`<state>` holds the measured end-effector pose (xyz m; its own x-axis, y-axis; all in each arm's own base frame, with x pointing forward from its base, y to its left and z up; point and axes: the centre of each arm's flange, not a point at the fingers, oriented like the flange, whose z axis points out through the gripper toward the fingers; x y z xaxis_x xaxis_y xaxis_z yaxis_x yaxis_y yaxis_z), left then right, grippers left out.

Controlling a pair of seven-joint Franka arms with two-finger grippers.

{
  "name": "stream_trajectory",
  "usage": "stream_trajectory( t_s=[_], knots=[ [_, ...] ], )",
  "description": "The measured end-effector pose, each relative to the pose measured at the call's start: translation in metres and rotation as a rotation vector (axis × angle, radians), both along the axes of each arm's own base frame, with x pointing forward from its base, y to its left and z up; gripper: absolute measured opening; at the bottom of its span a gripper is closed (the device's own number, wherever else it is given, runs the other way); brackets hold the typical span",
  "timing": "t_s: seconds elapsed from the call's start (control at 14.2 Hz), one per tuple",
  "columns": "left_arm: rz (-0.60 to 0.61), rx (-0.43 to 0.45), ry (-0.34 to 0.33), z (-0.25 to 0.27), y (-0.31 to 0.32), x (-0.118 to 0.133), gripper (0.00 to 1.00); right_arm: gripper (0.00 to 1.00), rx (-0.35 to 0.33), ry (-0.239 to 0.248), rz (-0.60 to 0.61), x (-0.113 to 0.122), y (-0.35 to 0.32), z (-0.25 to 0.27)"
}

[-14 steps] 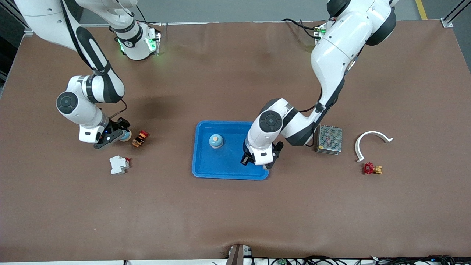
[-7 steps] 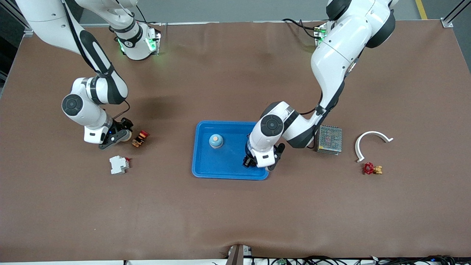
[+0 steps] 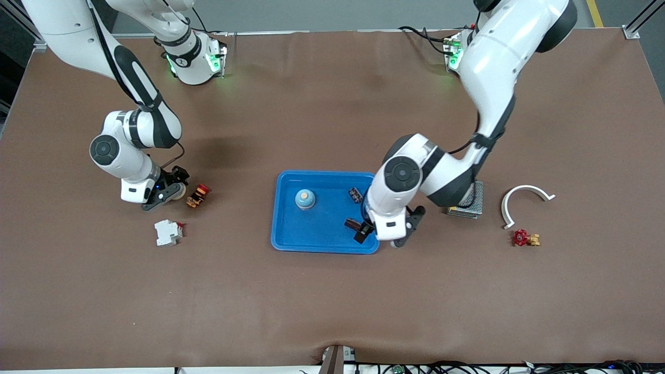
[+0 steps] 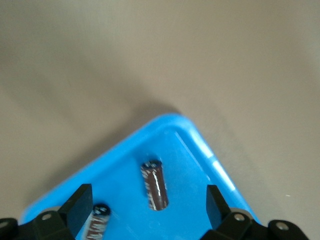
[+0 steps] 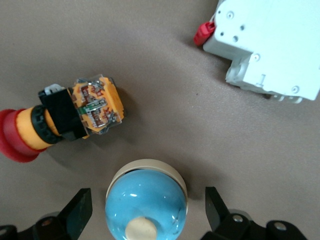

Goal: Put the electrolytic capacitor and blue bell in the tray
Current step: 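Release the capacitor in the tray while the right gripper grasps the second bell, then carry the second bell into the tray and open the right gripper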

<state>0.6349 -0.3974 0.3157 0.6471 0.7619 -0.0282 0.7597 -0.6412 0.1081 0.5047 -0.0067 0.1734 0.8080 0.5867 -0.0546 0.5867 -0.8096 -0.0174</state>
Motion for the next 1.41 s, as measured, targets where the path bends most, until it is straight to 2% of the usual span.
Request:
stream_trajectory(
  t_s=[0.14, 0.42, 0.56, 0.63, 0.77, 0.91, 1.2, 1.34, 1.41],
  knots=[
    [-0.103, 0.025, -0.035, 0.045, 0.028, 0.01, 1.0, 1.0, 0.0, 0.003, -0.001, -0.001, 0.0, -0.002],
    [-0.3, 0.094, -0.057, 0.112, 0.087, 0.021, 1.0, 1.0, 0.0, 0.006, -0.002, -0.001, -0.001, -0.004],
    [-0.355, 0.119, -0.062, 0.139, 0.111, 0.021, 1.0, 1.0, -0.001, 0.006, -0.002, -0.001, -0.001, -0.004],
    [-0.375, 0.132, -0.061, 0.151, 0.122, 0.021, 1.0, 0.93, -0.001, 0.007, -0.002, -0.001, -0.002, -0.004],
    [-0.436, 0.159, -0.057, 0.176, 0.15, 0.02, 1.0, 0.71, -0.001, 0.005, -0.003, -0.001, -0.002, -0.005],
    [-0.5, 0.185, -0.052, 0.201, 0.182, 0.018, 1.0, 0.69, -0.001, 0.004, -0.004, -0.001, -0.003, -0.004],
    [-0.597, 0.227, -0.041, 0.255, 0.217, -0.003, 1.0, 0.69, -0.001, 0.002, -0.004, 0.0, -0.003, -0.004],
    [-0.652, 0.219, -0.032, 0.276, 0.229, -0.016, 1.0, 0.69, -0.001, 0.001, -0.004, 0.004, -0.003, 0.0],
    [-0.676, 0.222, -0.028, 0.284, 0.237, -0.022, 1.0, 0.69, -0.002, 0.016, -0.004, 0.007, -0.003, 0.005]
  ],
)
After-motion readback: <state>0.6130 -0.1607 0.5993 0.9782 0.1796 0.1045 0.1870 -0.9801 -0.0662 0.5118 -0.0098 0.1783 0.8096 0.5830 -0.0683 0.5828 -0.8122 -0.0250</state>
